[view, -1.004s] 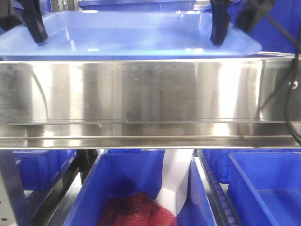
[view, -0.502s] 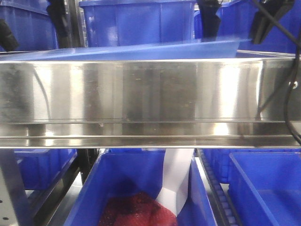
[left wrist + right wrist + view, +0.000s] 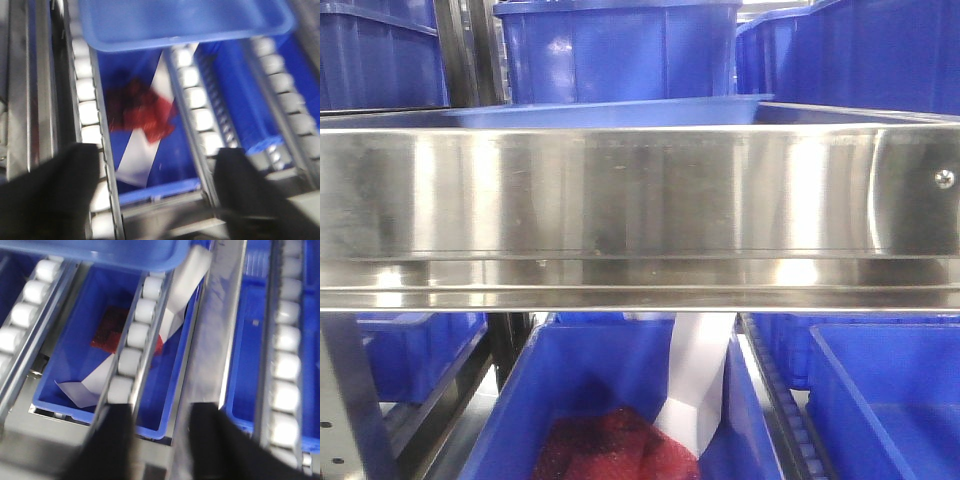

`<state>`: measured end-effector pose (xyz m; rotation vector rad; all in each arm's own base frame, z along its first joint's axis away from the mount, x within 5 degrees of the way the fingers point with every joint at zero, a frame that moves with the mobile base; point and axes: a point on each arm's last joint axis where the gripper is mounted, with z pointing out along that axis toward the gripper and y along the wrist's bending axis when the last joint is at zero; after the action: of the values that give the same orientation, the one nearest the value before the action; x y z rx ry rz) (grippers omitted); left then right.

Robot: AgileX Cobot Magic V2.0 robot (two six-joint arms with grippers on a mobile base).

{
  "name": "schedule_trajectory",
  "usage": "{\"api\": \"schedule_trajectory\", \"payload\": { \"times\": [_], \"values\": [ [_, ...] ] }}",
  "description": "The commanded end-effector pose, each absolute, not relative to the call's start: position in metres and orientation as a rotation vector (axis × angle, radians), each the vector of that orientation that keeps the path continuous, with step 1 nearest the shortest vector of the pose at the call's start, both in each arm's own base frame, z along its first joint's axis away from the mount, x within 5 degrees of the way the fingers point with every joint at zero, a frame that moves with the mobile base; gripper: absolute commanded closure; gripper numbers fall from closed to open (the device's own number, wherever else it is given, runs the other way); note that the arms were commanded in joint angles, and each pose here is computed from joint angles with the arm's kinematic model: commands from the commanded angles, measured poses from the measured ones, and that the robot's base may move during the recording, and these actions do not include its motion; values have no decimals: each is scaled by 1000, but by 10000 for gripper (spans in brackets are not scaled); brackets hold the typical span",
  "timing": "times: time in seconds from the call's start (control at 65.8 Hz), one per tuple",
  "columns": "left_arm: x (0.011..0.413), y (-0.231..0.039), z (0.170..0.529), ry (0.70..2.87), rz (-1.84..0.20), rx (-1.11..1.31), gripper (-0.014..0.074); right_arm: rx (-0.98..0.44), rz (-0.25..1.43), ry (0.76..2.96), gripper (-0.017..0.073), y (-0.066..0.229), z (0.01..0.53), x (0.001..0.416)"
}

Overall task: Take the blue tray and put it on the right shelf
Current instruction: 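Open both grippers and release the tray on the shelf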

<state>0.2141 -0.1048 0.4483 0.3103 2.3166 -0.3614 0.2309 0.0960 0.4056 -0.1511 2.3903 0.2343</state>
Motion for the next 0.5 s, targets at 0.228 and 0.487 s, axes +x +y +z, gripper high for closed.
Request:
{"api": "schedule_trajectory", "payload": {
  "times": [0.228, 0.487],
  "values": [
    [107, -55, 425, 1932, -456, 269, 608, -214, 292, 2039, 503, 55, 394, 138],
    [62, -32, 354, 1853, -471, 256, 624, -307, 279, 1810, 503, 32, 334, 83]
  ]
}}
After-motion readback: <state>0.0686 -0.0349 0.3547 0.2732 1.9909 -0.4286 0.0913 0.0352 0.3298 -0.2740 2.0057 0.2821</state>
